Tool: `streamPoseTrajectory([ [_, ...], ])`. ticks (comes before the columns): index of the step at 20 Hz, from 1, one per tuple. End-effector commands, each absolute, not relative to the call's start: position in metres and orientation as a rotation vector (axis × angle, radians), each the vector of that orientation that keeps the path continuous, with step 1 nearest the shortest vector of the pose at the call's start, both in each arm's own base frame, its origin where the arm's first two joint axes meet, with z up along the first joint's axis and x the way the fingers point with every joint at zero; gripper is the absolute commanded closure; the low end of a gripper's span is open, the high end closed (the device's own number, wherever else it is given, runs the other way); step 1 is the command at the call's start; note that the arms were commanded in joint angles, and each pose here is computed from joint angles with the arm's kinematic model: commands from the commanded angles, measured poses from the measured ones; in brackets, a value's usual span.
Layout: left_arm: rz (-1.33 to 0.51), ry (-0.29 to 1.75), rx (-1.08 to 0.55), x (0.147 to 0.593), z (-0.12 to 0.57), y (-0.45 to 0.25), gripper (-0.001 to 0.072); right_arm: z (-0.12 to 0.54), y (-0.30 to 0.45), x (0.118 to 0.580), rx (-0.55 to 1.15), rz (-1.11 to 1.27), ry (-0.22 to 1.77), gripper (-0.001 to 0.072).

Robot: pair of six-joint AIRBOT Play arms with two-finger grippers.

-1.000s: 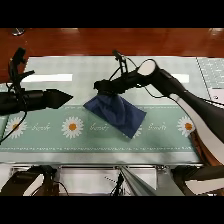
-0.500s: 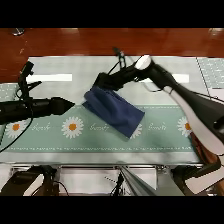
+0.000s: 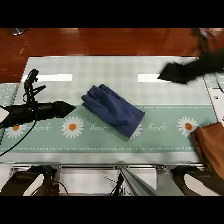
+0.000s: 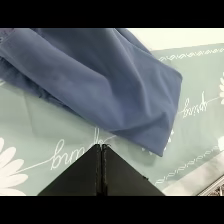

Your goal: Fold the shirts.

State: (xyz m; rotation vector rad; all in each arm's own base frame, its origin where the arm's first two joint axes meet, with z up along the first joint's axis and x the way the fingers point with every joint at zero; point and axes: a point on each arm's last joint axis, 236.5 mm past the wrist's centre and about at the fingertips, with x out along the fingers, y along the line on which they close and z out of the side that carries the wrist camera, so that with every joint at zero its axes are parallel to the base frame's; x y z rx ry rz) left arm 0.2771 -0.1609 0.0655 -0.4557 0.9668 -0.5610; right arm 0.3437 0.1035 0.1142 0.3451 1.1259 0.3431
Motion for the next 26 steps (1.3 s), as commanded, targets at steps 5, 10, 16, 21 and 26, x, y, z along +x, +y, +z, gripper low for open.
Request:
streamPoseTrajectory([
  [5, -0.551, 0.948, -0.469, 0.282, 0.067, -0.16, 0.0691, -0.04, 0.144, 0.229, 0.929, 0.142, 1.155, 0.009],
  [10, -0.546, 0.939, -0.47, 0.284, 0.068, -0.16, 0.0691, -0.072, 0.186, 0.232, 0.871, 0.204, 1.272, 0.009],
  [16, -0.544, 0.936, -0.47, 0.285, 0.068, -0.159, 0.0691, -0.09, 0.229, 0.262, 0.827, 0.341, 1.44, 0.009],
  [21, -0.543, 0.934, -0.47, 0.285, 0.068, -0.159, 0.0691, -0.099, 0.261, 0.271, 0.763, 0.449, 1.505, 0.0429],
  [26, -0.543, 0.935, -0.47, 0.285, 0.068, -0.159, 0.0691, -0.002, 0.289, 0.334, 0.658, 0.736, 1.289, 0.069],
])
